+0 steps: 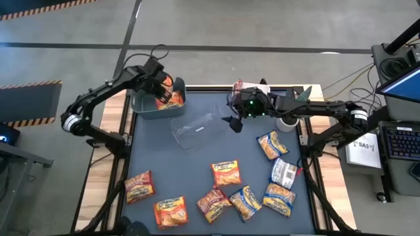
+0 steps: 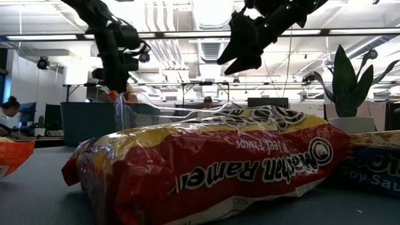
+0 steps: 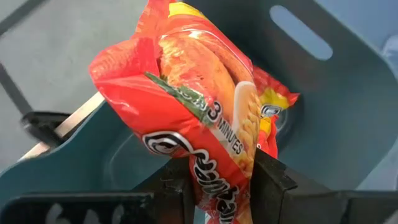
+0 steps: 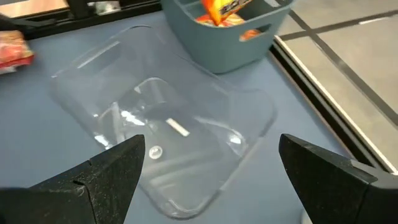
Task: Sort Maruchan noodles
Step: Put the orange noodle pack into the blue bin
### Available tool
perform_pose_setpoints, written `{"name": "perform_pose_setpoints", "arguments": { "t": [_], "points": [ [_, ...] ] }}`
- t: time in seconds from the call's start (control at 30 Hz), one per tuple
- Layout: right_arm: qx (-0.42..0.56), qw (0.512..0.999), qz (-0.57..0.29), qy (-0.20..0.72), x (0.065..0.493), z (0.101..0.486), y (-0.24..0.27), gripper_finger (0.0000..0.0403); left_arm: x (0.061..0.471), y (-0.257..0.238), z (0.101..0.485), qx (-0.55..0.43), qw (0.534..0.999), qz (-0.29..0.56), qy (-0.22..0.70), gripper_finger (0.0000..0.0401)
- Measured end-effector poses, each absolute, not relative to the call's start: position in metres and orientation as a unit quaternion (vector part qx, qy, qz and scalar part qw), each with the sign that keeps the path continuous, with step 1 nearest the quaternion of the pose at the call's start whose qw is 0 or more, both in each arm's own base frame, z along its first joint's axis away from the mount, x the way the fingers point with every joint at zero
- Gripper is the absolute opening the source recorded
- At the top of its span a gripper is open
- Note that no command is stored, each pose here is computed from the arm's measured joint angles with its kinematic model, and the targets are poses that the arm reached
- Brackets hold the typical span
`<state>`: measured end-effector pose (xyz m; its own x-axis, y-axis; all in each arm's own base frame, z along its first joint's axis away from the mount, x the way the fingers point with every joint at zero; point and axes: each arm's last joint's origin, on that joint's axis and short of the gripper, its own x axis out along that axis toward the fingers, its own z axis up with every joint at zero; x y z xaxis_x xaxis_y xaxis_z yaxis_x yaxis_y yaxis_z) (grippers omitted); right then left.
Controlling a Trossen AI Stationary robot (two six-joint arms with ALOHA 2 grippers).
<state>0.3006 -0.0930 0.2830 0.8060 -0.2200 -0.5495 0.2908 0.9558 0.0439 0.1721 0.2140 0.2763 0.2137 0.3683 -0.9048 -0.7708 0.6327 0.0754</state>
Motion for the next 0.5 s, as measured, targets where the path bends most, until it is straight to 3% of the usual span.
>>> {"name": "perform_pose_setpoints", "arguments": {
  "t": [0.5],
  "points": [
    [0.076,0.939,-0.148,0.3,0.296,0.279,-0.101,0.0358,0.193,0.232,0.249,-0.252,0.757,0.316,0.514,0.0086]
  ]
}}
